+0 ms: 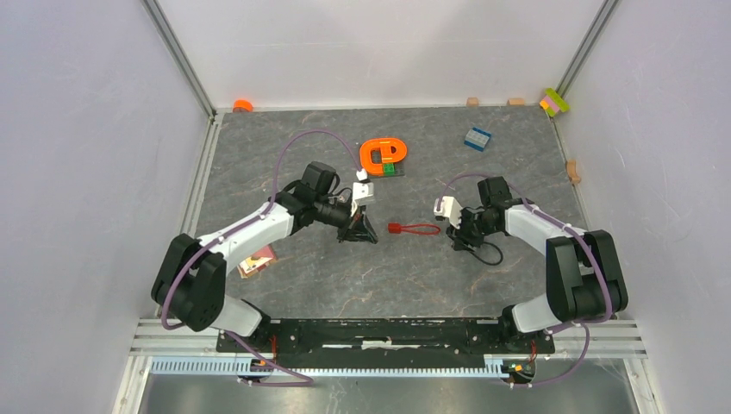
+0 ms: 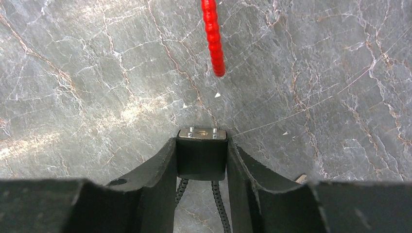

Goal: Unlock with the key
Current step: Pick up the lock from the center of the board.

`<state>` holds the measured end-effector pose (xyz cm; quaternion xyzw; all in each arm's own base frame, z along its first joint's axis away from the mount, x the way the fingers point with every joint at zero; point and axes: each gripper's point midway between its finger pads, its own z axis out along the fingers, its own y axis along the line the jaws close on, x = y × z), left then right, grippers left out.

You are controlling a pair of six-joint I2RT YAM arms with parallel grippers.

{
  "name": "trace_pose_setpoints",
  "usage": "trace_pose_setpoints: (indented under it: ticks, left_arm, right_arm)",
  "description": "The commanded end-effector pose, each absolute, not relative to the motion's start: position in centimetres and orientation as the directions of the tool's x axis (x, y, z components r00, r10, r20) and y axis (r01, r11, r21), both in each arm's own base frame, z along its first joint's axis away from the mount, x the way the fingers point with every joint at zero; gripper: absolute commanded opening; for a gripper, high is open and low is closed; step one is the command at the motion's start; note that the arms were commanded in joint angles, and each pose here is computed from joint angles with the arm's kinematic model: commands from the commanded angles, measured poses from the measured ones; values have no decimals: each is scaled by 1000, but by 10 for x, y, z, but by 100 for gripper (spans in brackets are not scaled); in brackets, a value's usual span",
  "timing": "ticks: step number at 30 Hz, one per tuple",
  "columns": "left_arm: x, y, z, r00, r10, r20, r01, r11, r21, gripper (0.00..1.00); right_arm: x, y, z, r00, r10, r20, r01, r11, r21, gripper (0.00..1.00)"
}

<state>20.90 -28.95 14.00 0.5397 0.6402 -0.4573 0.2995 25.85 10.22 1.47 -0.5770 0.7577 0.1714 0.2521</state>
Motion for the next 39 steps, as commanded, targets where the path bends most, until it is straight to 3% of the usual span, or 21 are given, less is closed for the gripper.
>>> trace_pose_setpoints:
  ticks: [1, 7, 13, 17, 26, 32, 39]
  left_arm:
    - [221, -305, 164, -265, 345, -900, 959, 0, -282, 2]
    - [233, -317, 174, -363, 285, -887, 930, 50, -364, 2]
    - [247, -337, 204, -547, 176, -819, 836, 72, -543, 2]
    - [249, -343, 223, -635, 151, -758, 772, 76, -632, 2]
    - [233, -335, 251, -667, 166, -726, 742, 66, -667, 2]
    - [189, -319, 273, -576, 250, -778, 776, -132, -617, 2]
    - [158, -287, 277, -270, 316, -909, 918, -200, -342, 2]
  right_arm:
    - [255, 108, 21, -173, -780, -601, -968, 247, -41, 14]
    - [269, 136, 66, -61, -705, -706, -952, 254, -172, 1]
    - [280, 191, 141, 208, -587, -782, -892, 215, -398, 0]
    - [277, 214, 176, 348, -520, -780, -845, 188, -501, 0]
    - [249, 242, 211, 541, -430, -723, -794, 21, -607, 0]
    - [211, 249, 239, 616, -311, -723, -781, -128, -611, 0]
    - [168, 255, 266, 615, -143, -775, -779, -262, -570, 0]
